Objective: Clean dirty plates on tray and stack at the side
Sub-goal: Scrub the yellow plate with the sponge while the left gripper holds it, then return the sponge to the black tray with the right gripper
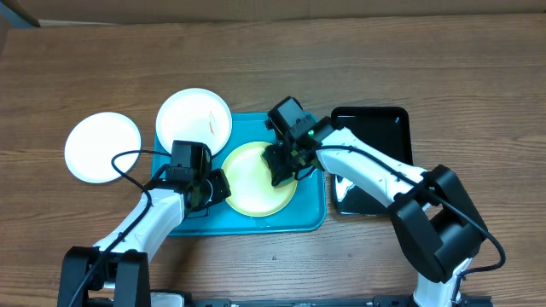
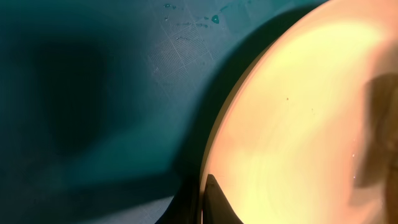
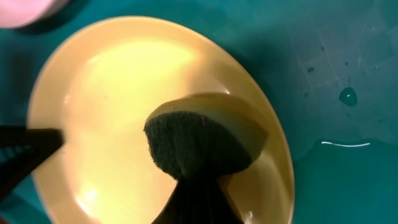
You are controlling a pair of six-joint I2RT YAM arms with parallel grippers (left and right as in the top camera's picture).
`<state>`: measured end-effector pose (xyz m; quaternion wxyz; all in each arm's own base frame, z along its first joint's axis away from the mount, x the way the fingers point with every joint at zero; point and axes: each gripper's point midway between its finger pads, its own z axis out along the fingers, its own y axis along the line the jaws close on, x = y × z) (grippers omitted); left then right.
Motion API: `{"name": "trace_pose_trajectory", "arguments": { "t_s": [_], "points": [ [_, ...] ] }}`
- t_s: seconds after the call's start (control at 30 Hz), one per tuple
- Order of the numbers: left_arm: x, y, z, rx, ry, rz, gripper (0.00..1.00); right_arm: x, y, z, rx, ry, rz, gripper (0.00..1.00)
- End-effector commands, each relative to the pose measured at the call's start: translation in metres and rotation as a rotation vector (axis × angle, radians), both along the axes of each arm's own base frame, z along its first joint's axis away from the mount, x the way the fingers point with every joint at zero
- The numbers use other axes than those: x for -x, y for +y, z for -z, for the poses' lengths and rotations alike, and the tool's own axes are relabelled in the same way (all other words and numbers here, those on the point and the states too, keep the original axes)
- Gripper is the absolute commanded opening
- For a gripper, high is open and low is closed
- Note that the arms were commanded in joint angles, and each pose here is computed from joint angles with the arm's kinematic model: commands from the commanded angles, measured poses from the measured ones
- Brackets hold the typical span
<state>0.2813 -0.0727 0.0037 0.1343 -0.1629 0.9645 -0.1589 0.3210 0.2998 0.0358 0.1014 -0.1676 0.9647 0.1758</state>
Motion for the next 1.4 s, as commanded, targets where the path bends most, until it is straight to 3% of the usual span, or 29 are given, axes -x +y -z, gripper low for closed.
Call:
{"name": "trace_pose_trajectory", "arguments": {
  "t_s": [0.0, 0.5, 0.67, 0.87, 0.97, 1.17, 1.37],
  "points": [
    [0.011, 0.000, 0.010, -0.006, 0.042, 0.007, 0.04, 0.002, -0.006, 0.007, 0.009, -0.042, -0.005, 0.04],
    [0.011, 0.000, 0.010, -0.006, 0.042, 0.007, 0.04, 0.017, 0.056, -0.014, -0.335, 0.013, -0.057, 0.04],
    [0.011, 0.000, 0.010, -0.011, 0.038, 0.024, 0.04, -0.010, 0.051, -0.066, -0.401, -0.066, -0.029, 0.04],
    [0.011, 0.000, 0.010, -0.011, 0.038, 0.024, 0.04, -0.025, 0.001, -0.133, -0.401, -0.115, 0.067, 0.04],
    [0.011, 0.000, 0.010, -0.011, 0.038, 0.024, 0.04, -0.031, -0.052, -0.135, -0.289, -0.113, 0.201, 0.04],
    [0.011, 0.000, 0.010, -0.012, 0.038, 0.027, 0.04, -0.029, -0.178, -0.093, 0.123, -0.054, 0.495, 0.04],
    [0.007, -0.001, 0.003, -0.017, 0.023, 0.050, 0.04, -0.015, -0.229, -0.045, 0.275, 0.007, 0.594, 0.04]
  ]
}}
